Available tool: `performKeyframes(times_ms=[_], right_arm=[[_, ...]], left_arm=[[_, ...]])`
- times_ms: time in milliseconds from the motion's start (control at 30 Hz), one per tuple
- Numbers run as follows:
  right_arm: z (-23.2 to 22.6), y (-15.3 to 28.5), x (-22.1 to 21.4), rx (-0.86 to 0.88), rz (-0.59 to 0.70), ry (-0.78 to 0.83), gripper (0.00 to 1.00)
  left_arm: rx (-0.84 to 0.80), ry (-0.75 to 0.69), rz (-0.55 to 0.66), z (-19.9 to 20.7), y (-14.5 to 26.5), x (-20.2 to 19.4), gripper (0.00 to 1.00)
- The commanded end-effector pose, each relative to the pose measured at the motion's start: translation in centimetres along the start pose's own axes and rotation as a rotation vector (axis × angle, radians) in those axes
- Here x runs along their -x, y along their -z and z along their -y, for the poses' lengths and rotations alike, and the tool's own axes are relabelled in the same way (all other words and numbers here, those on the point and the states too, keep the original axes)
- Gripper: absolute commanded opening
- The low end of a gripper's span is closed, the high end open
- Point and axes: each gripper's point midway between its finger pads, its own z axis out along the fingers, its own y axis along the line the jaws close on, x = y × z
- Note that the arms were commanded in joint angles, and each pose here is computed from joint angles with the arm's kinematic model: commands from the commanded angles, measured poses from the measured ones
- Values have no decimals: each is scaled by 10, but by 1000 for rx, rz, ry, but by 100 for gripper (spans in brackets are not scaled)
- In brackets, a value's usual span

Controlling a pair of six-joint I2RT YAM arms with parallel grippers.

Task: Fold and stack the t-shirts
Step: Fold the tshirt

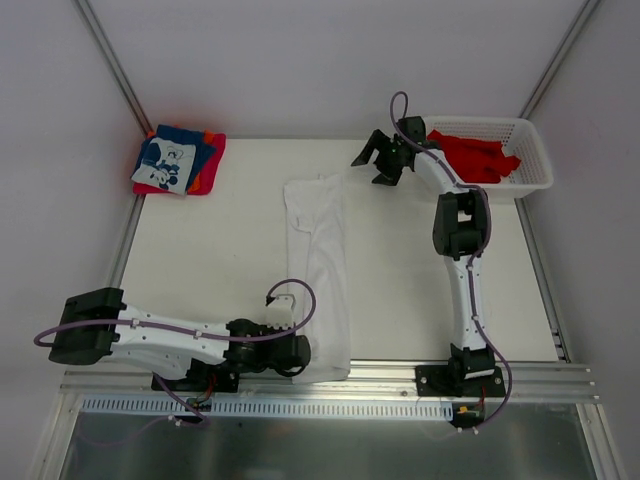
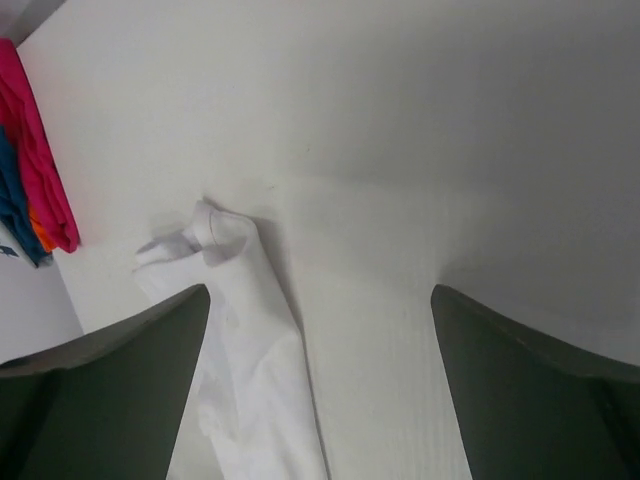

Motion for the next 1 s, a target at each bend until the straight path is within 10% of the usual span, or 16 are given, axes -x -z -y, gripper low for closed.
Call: performKeyframes(times_ms=[0,267,367,533,800,967], right_arm=[[-28,37,1,-23,22,79,100],[-68,144,-32,-65,89,229,100],[-88,189,-45,-54,137,288,99],[-92,244,-88,-95,152,359,99],[-74,272,-144,-81,159,374,100],[-40,264,-193,-126,105,346,99]], left_arm=[[23,-66,80,-2,4,18,0],[-29,-20,135,-10,13,35,0],[-89,-88,160,4,28,47,48],[-115,-181,267,22,55,81,99],[26,-211,393,9,64,138,99],[152,-127,438,-21,32,207,49]])
